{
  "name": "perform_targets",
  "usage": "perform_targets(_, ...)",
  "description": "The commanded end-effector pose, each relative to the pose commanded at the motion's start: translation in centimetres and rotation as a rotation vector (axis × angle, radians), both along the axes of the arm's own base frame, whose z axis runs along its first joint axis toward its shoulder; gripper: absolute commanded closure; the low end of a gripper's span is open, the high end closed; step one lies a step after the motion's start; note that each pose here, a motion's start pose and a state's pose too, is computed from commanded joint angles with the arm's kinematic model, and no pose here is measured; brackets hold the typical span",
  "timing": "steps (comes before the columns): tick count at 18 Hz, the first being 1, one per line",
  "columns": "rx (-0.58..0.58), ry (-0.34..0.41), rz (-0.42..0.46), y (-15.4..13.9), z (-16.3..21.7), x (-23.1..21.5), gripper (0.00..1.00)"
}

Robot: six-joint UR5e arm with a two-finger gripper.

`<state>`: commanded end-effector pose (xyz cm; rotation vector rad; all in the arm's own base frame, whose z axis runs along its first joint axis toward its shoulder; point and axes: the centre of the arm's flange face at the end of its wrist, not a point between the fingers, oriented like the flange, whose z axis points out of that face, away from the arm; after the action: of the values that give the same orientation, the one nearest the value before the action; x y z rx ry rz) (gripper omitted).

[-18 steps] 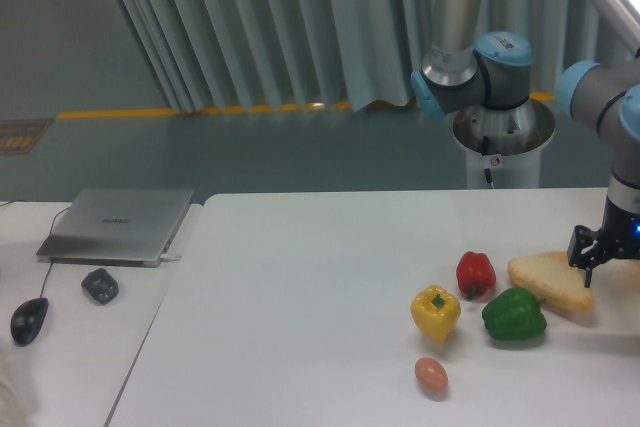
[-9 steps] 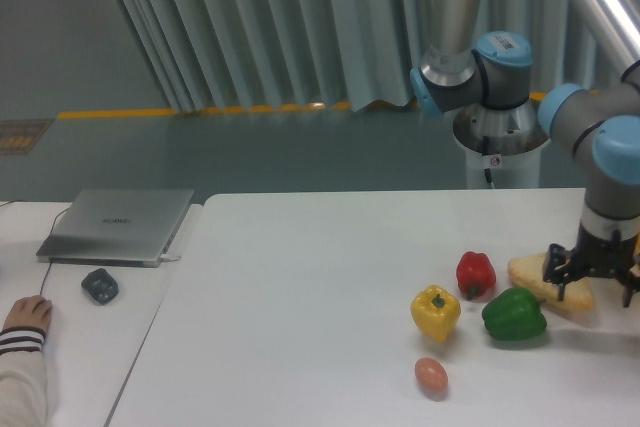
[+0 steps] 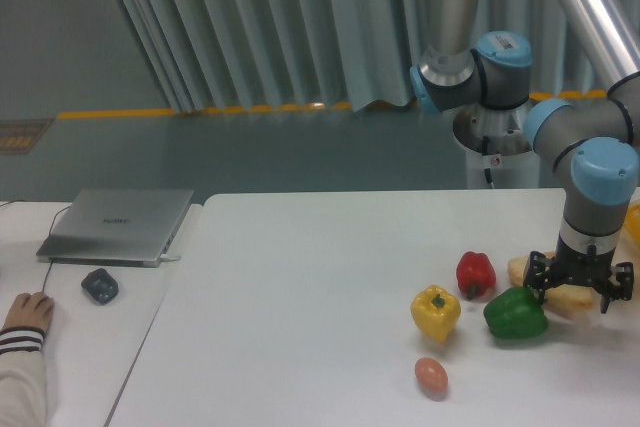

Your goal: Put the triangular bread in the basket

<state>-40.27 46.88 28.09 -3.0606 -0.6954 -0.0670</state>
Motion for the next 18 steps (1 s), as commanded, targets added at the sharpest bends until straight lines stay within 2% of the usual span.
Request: perform_targets(18, -0.028, -0.008, -0.01, -0.3, -0.9, 1.3, 0.0)
